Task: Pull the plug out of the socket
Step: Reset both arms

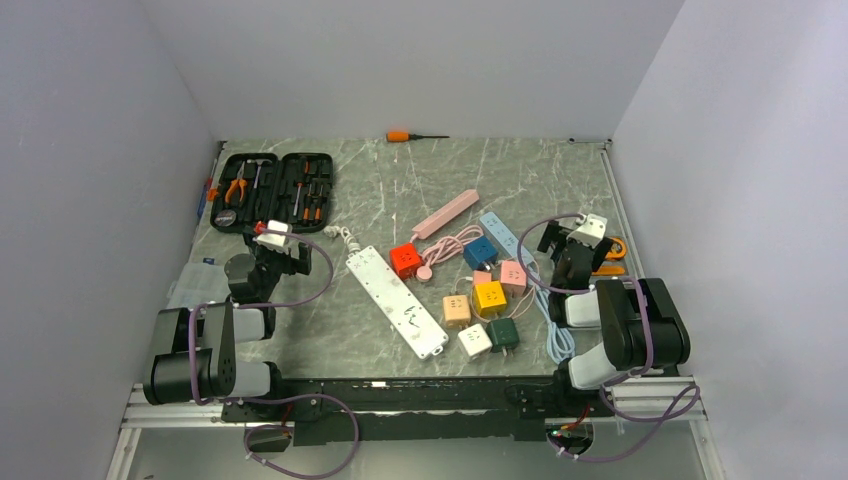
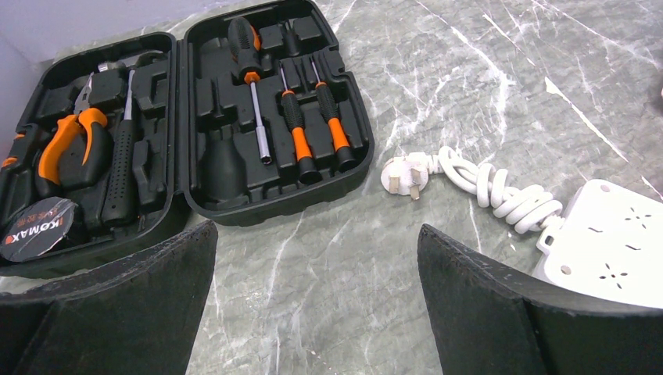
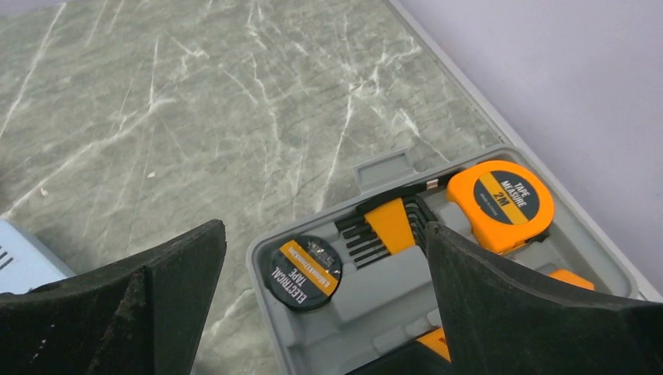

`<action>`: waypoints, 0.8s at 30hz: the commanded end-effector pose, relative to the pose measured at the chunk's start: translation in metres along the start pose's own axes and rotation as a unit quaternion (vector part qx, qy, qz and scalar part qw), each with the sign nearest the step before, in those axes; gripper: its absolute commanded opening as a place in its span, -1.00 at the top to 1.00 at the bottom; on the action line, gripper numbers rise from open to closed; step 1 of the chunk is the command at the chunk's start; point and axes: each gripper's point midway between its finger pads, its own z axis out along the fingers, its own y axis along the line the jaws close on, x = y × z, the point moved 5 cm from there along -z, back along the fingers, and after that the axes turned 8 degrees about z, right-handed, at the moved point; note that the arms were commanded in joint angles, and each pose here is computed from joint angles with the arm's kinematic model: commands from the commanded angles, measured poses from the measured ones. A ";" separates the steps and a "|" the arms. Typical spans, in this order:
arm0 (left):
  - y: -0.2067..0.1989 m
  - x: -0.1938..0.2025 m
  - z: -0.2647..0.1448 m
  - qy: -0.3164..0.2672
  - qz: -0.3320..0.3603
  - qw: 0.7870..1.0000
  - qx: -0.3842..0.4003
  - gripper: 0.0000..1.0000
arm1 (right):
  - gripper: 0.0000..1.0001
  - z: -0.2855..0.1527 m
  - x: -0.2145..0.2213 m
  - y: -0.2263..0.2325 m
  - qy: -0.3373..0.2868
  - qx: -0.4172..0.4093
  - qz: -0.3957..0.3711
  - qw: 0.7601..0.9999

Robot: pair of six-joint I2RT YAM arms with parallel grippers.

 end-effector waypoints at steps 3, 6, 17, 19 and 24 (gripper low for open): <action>0.005 -0.016 0.006 -0.031 0.007 0.999 -0.004 -0.98 | -1.00 -0.002 -0.006 0.005 -0.014 -0.018 0.020 1.000; 0.008 -0.015 0.005 -0.029 0.003 0.999 -0.015 -0.98 | -1.00 -0.002 -0.006 0.004 -0.014 -0.014 0.017 1.000; 0.018 -0.012 0.006 -0.012 -0.018 0.998 -0.057 -0.98 | -1.00 -0.002 -0.006 0.004 -0.014 -0.014 0.017 1.000; 0.019 -0.012 0.006 -0.012 -0.020 0.998 -0.061 -0.98 | -1.00 -0.002 -0.006 0.003 -0.014 -0.014 0.017 1.000; 0.021 -0.011 0.005 -0.009 -0.024 0.997 -0.072 -0.98 | -0.99 -0.002 -0.006 0.004 -0.015 -0.015 0.017 1.000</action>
